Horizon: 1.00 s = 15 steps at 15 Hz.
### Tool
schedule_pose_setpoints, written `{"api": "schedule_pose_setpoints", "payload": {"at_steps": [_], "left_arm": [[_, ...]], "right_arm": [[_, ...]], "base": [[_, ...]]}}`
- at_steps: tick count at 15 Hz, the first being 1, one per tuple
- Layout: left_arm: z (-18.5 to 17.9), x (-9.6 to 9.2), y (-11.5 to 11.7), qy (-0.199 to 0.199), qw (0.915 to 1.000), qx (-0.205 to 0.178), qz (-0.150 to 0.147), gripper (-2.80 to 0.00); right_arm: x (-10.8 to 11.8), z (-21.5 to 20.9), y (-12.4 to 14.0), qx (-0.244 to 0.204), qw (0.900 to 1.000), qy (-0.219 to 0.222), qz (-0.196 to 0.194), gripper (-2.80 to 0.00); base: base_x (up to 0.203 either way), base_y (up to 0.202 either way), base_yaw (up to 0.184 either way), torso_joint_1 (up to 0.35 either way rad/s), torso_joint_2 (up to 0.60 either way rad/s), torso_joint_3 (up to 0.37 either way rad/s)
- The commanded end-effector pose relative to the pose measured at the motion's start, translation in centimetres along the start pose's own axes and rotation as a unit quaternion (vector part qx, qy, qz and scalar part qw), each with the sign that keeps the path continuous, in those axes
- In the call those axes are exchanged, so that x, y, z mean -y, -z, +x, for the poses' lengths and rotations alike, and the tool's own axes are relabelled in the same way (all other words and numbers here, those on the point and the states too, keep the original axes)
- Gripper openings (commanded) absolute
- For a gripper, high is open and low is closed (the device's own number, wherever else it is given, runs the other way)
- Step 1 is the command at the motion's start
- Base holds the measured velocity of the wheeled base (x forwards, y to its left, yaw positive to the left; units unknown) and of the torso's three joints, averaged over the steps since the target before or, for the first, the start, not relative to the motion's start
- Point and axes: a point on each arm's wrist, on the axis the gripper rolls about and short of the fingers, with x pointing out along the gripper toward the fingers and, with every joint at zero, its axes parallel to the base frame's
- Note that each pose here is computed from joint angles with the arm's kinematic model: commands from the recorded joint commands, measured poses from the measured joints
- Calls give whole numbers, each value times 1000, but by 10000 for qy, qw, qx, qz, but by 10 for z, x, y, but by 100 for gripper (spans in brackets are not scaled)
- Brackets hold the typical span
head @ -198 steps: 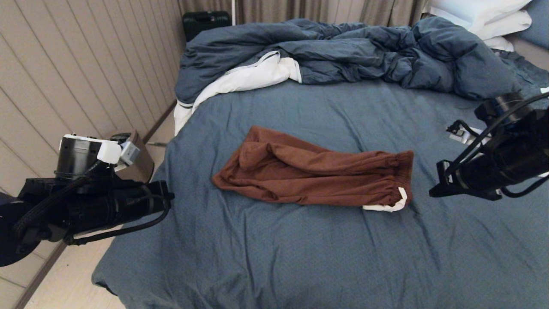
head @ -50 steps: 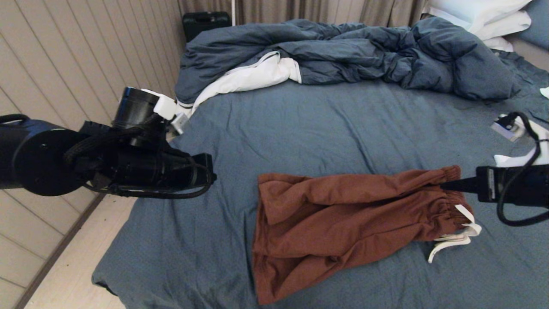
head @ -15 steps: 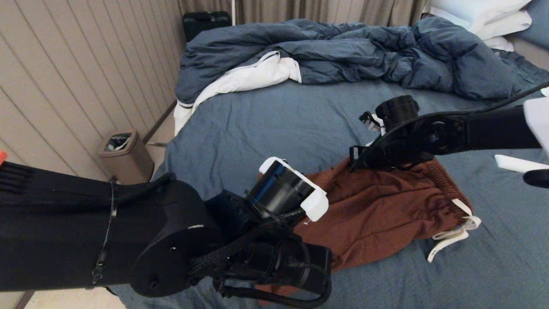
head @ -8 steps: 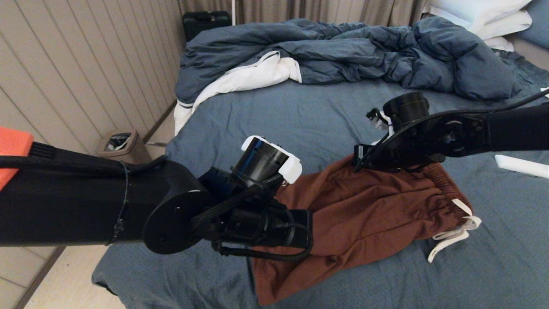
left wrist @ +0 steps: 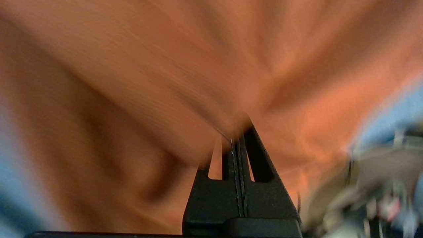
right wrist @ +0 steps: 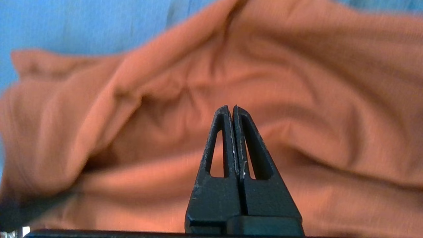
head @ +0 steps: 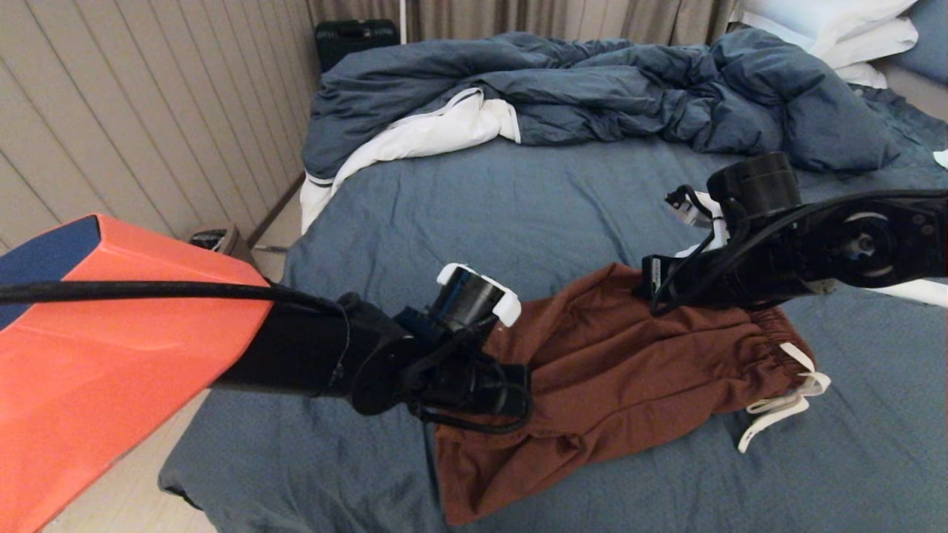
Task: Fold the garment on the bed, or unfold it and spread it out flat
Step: Fold the brown shorts
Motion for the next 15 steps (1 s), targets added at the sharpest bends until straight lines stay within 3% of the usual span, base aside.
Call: {"api": "schedule_pose_setpoints", "payload": {"at_steps": [1, 3, 8, 12, 15], "left_arm": [[7, -22, -22, -125, 9994, 203, -262, -280], [-3, -29, -36, -61, 9986, 376, -375, -280], [-33, -19, -43, 194, 9982, 445, -350, -280], [-14, -23, -59, 233, 9970, 601, -423, -280], [-2, -37, -82, 241, 9925, 920, -774, -280]], "right_arm": [[0, -11, 9, 143, 9999, -56, -21, -280], [3, -10, 18, 273, 9996, -88, -85, -280], [6, -6, 28, 192, 9997, -61, -100, -280], [9, -5, 35, 74, 9999, -21, -80, -280], [11, -18, 36, 163, 9998, -6, -71, -280]], "base": [[0, 0, 0, 0, 0, 0], [0, 0, 0, 0, 0, 0], [0, 0, 0, 0, 0, 0], [0, 0, 0, 0, 0, 0], [0, 0, 0, 0, 0, 0]]}}
